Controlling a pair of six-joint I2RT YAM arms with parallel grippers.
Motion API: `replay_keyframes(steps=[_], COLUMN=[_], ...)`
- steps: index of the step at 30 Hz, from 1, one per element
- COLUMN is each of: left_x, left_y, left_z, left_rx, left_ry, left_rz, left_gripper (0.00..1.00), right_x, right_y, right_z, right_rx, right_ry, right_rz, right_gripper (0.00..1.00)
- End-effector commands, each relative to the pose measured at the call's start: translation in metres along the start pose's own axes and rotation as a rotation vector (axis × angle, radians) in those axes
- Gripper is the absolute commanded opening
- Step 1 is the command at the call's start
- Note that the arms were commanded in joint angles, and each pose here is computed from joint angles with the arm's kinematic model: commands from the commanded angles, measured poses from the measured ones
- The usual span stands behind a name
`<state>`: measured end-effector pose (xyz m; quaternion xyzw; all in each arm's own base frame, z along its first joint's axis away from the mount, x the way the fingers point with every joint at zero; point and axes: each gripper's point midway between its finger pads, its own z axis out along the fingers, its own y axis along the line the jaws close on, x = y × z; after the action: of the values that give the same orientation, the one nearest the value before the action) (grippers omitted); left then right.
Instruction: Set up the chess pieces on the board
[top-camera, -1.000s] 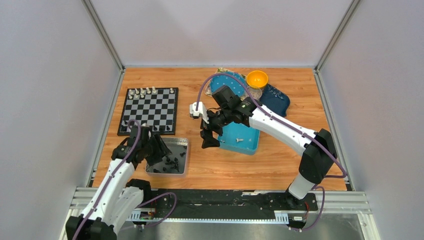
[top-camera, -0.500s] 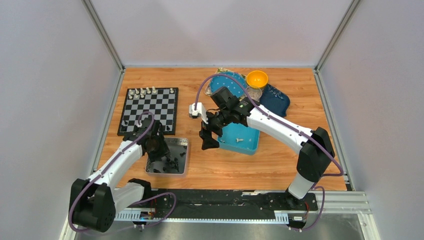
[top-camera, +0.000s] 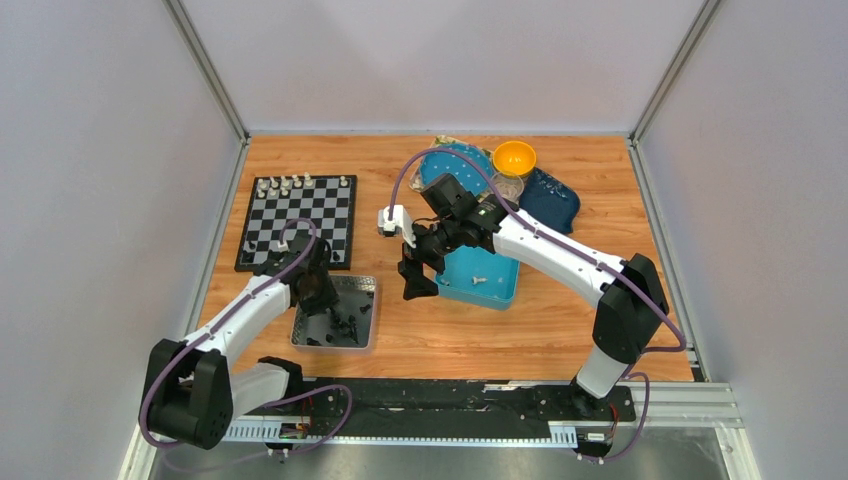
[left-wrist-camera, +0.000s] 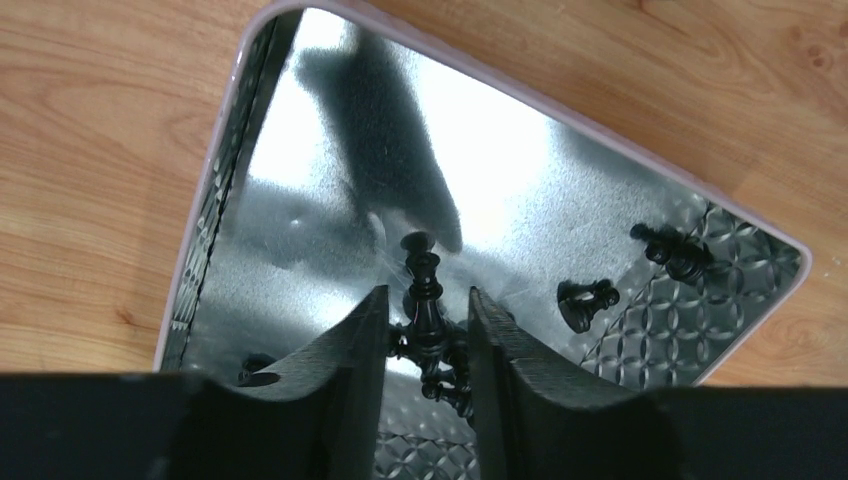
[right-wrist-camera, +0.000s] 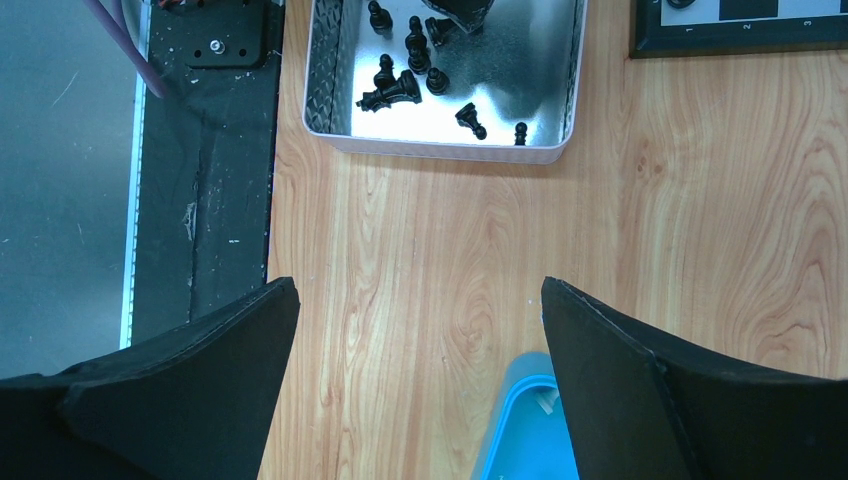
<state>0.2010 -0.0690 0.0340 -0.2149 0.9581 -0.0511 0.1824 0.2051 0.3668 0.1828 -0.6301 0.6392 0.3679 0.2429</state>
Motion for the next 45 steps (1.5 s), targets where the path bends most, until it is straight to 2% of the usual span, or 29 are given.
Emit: replay_keyframes(steps=[1, 7, 10, 20, 24, 25, 29, 30, 41, 45], left_x=[-0.005, 0.003, 0.004, 0.007, -0.002, -0.003, -0.012, -0.013, -0.036, -0.038], left_y=[-0.001, 0.000, 0.004, 0.010, 0.006, 0.005, 0.001, 0.001, -0.018, -0.021], left_z=[0.008, 0.015, 0.018, 0.022, 0.019, 0.018, 0.013, 0.013, -0.007, -0.013], left_rx=[-0.012, -0.028, -0.063, -0.120, -0.105, -0.103, -0.080, -0.078, 0.076, 0.125], left_ry=[-0.041, -0.026, -0.021, -0.019, -0.054, -0.060, -0.106, -0.113, -0.272, -0.305], left_rz=[-0.022, -0.018, -0.024, -0.005, -0.010, -0.011, -0.030, -0.036, -0.125, -0.165], left_gripper=[0.40, 0.39, 0.31, 0.29, 0.24, 0.20, 0.18, 0.15, 0.13, 0.13], right_x=[-0.012, -0.011, -0.011, -0.009, -0.008, -0.007, -0.005, -0.005, -0.010, -0.016], right_y=[-0.005, -0.004, -0.005, -0.005, -0.004, -0.004, -0.002, -0.002, 0.004, 0.009], right_z=[-0.002, 0.000, -0.001, 0.000, 0.001, 0.002, 0.003, 0.003, 0.015, 0.022], right_rx=[0.017, 0.014, 0.018, 0.017, 0.010, 0.008, 0.000, 0.000, -0.070, -0.126], right_ry=[-0.024, -0.024, -0.025, -0.023, -0.024, -0.022, -0.021, -0.021, -0.059, -0.093], right_rz=[-0.011, -0.006, -0.007, -0.005, -0.003, 0.000, 0.007, 0.009, 0.068, 0.158], right_gripper=[0.95, 0.95, 0.95, 0.95, 0.95, 0.95, 0.95, 0.95, 0.95, 0.95])
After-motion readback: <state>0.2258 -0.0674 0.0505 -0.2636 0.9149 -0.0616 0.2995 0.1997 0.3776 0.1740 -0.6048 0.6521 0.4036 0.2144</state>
